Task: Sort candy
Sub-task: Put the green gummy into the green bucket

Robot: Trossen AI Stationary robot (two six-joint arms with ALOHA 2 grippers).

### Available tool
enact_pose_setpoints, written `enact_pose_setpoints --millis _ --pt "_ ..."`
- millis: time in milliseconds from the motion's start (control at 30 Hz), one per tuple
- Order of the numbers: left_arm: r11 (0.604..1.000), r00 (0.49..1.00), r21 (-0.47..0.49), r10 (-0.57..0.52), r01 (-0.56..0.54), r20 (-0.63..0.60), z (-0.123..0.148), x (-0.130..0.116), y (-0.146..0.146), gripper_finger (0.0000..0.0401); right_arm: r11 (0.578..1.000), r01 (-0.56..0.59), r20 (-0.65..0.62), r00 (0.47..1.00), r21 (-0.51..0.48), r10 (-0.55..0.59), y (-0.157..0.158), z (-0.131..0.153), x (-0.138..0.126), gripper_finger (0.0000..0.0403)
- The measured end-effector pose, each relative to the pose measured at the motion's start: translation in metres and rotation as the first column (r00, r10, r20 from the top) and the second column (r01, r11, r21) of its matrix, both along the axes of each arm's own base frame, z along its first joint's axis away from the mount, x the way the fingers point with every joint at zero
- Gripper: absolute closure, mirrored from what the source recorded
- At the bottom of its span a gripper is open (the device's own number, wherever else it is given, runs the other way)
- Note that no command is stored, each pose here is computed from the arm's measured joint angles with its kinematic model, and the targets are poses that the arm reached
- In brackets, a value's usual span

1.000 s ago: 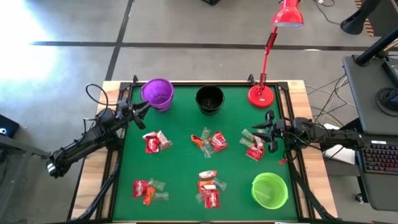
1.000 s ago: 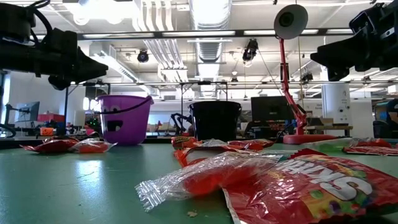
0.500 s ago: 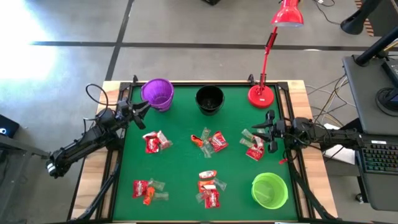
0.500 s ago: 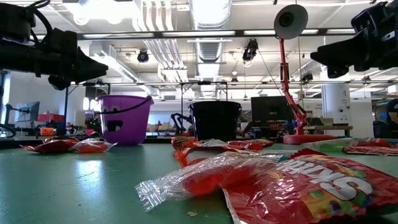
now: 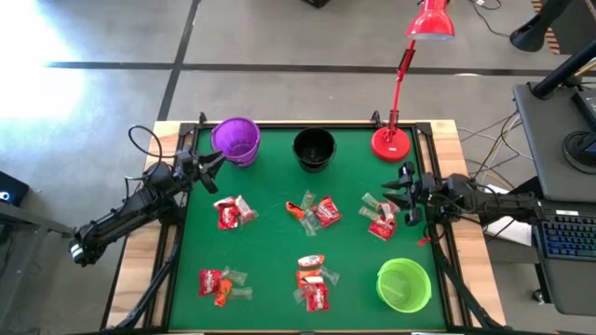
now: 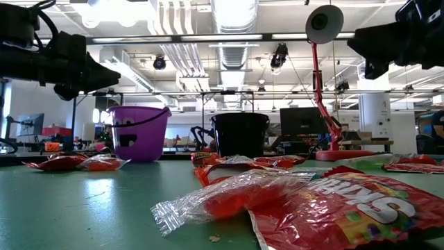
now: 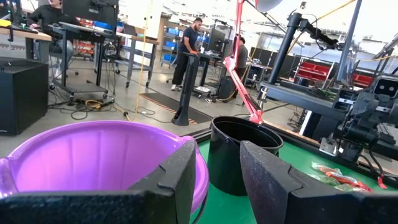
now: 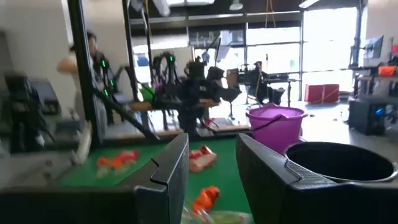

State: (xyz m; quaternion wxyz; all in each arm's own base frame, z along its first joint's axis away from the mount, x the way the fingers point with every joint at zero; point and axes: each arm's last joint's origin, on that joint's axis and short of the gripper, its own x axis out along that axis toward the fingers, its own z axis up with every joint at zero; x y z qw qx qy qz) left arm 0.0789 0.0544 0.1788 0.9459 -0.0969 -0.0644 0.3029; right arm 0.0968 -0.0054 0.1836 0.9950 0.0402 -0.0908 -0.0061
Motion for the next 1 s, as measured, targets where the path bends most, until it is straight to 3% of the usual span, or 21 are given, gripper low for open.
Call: enact_pose_setpoints --millis 100,367,600,867,1000 --pt "1.0 1.0 0.0 0.0 0.0 0.0 0.0001 0.0 0.0 0.0291 0.999 -0.009 -0.004 1.0 0.046 0.009 0.0 -0.0004 0.0001 0.0277" --pt "1.0 1.0 0.0 0.001 -0.001 0.0 0.0 0.0 0.0 0.0291 0.998 -0.01 -0.005 1.0 0.056 0.01 0.0 -0.0006 0.0001 0.0277" --pt "0.997 0.998 0.066 0.038 -0.035 -0.047 0.0001 -0.0006 0.0007 0.0291 0.99 -0.019 -0.002 1.0 0.143 0.019 -0.0002 -0.0006 0.0001 0.0277" --pt "0.996 0.999 0.084 0.044 -0.041 -0.031 0.0024 -0.0008 0.0007 0.0291 0.979 0.116 -0.001 0.993 0.168 -0.118 -0.0042 -0.0006 -0.0003 0.0277" --pt "0.996 0.999 0.085 0.044 -0.042 -0.03 0.0025 -0.0008 0.0008 0.0291 0.96 0.139 0.004 0.99 0.242 -0.144 -0.0053 -0.0005 -0.0005 0.0277"
